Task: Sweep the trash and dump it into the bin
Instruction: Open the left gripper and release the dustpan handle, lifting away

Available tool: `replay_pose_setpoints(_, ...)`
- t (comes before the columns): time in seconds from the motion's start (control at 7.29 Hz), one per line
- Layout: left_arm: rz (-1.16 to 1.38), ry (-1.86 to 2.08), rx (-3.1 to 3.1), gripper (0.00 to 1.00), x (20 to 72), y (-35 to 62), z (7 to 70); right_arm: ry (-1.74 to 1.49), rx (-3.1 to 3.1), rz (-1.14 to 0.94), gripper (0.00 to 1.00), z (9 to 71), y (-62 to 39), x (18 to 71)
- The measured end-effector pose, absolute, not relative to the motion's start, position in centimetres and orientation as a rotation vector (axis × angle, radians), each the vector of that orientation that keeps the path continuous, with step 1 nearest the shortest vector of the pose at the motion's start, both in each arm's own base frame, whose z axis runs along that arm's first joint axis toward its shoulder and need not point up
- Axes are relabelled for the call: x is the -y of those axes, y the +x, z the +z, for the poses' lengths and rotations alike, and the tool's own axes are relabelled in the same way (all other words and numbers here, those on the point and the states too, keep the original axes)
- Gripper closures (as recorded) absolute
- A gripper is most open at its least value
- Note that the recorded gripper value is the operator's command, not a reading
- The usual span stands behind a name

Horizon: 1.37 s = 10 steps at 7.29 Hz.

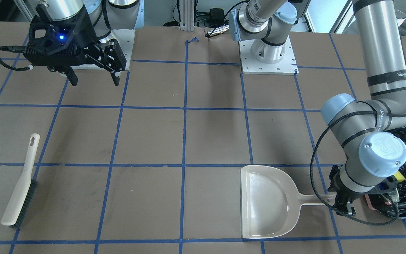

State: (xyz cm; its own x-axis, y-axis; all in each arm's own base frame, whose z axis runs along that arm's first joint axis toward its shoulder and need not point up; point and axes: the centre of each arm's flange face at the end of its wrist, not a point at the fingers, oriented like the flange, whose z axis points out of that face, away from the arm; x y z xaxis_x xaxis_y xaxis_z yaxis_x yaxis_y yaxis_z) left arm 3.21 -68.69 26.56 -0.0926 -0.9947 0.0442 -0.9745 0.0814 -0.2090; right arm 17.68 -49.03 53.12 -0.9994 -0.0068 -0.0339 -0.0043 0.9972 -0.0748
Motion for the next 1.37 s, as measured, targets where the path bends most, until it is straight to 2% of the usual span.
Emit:
replay_pose_setpoints(0.14, -0.309, -2.037, -2.239, 0.29, 68.7, 3.2, 27.9, -0.009, -3.106, -0.116, 0.00, 53.1, 17.7, 49.0)
replay_pose_setpoints(0.27, -0.348, -2.015, -2.273, 0.25, 68.6, 3.1, 29.8, -0.009, -3.106, -0.116, 0.00, 53.1, 17.7, 49.0)
replay_pose_setpoints(0.41, -0.390, -1.936, -2.348, 0.03, 68.3, 2.9, 31.9, -0.009, -3.106, -0.116, 0.00, 53.1, 17.7, 49.0)
replay_pose_setpoints(0.82, -0.464, -1.394, -2.687, 0.00, 66.2, 1.6, 38.5, -0.009, -3.106, -0.116, 0.00, 53.1, 17.7, 49.0)
replay_pose_setpoints(1.37, -0.342, -0.817, -3.012, 0.00, 62.6, -3.4, 42.2, -0.008, -3.106, -0.114, 0.00, 53.0, 17.7, 49.1)
